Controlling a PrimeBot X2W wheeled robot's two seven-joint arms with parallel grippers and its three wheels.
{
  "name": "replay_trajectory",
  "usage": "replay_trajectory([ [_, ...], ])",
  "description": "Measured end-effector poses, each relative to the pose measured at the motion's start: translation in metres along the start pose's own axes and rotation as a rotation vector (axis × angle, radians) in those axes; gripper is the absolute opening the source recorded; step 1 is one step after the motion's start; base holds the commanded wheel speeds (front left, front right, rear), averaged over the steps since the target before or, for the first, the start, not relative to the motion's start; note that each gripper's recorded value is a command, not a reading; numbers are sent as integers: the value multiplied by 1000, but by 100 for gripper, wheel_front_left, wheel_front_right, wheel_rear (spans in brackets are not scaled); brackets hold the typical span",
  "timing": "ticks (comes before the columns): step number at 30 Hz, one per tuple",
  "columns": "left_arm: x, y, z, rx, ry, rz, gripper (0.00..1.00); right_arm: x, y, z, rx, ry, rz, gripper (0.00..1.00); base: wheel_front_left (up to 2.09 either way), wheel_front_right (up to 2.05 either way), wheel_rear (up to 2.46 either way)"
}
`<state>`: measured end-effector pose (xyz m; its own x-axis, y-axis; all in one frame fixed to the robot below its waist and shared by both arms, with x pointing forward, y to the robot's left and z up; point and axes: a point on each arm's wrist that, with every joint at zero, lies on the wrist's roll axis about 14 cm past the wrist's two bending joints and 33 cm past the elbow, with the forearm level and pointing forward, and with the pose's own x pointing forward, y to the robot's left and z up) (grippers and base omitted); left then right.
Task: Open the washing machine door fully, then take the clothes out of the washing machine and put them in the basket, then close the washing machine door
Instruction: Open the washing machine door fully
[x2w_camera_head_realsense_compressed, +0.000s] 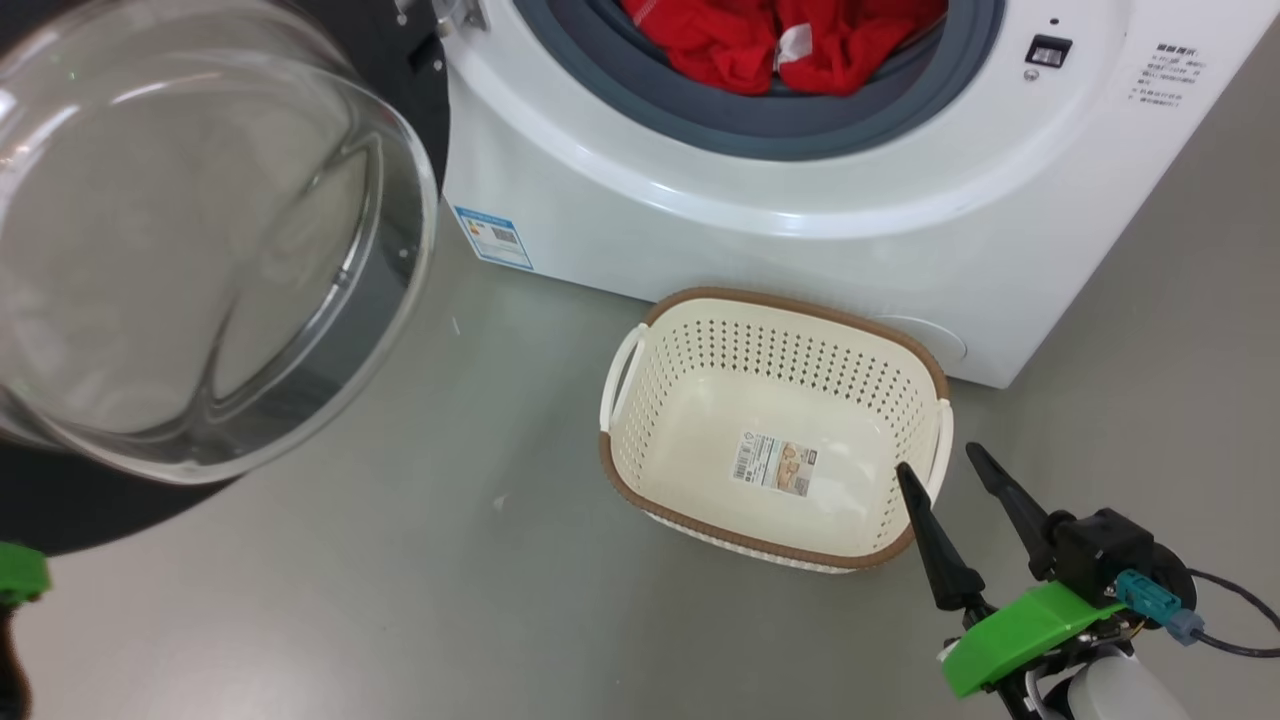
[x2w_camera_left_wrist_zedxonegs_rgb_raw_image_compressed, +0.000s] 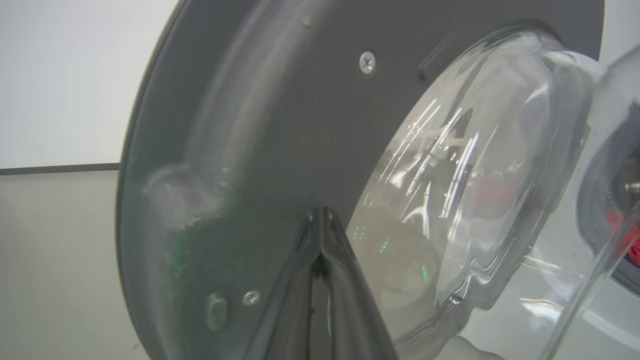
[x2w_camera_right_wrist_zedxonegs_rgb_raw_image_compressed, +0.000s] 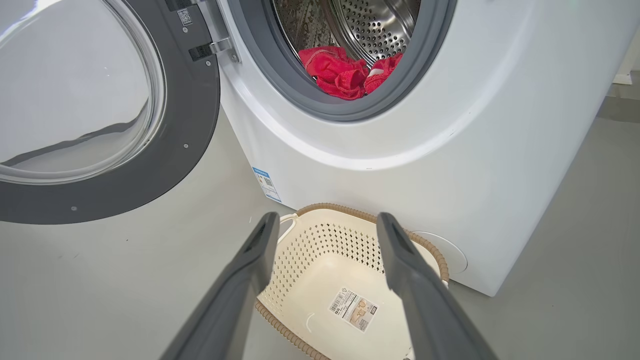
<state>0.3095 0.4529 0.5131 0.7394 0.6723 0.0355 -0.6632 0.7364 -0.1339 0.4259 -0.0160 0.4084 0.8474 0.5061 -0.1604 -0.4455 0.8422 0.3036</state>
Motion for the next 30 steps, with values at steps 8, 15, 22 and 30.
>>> replay_trajectory([
  [8,26,11,-1,40,18,50,0,6,-11,-4,6,3,-22,100,0,0,0],
  [15,34,7,-8,45,39,50,0,4,-18,-8,11,11,-42,100,0,0,0],
  [22,32,3,-3,6,27,37,0,3,-15,2,1,-10,-39,100,0,0,0],
  [30,4,-6,-14,-34,46,-24,0,-2,-7,20,-15,-55,-30,100,0,0,0],
])
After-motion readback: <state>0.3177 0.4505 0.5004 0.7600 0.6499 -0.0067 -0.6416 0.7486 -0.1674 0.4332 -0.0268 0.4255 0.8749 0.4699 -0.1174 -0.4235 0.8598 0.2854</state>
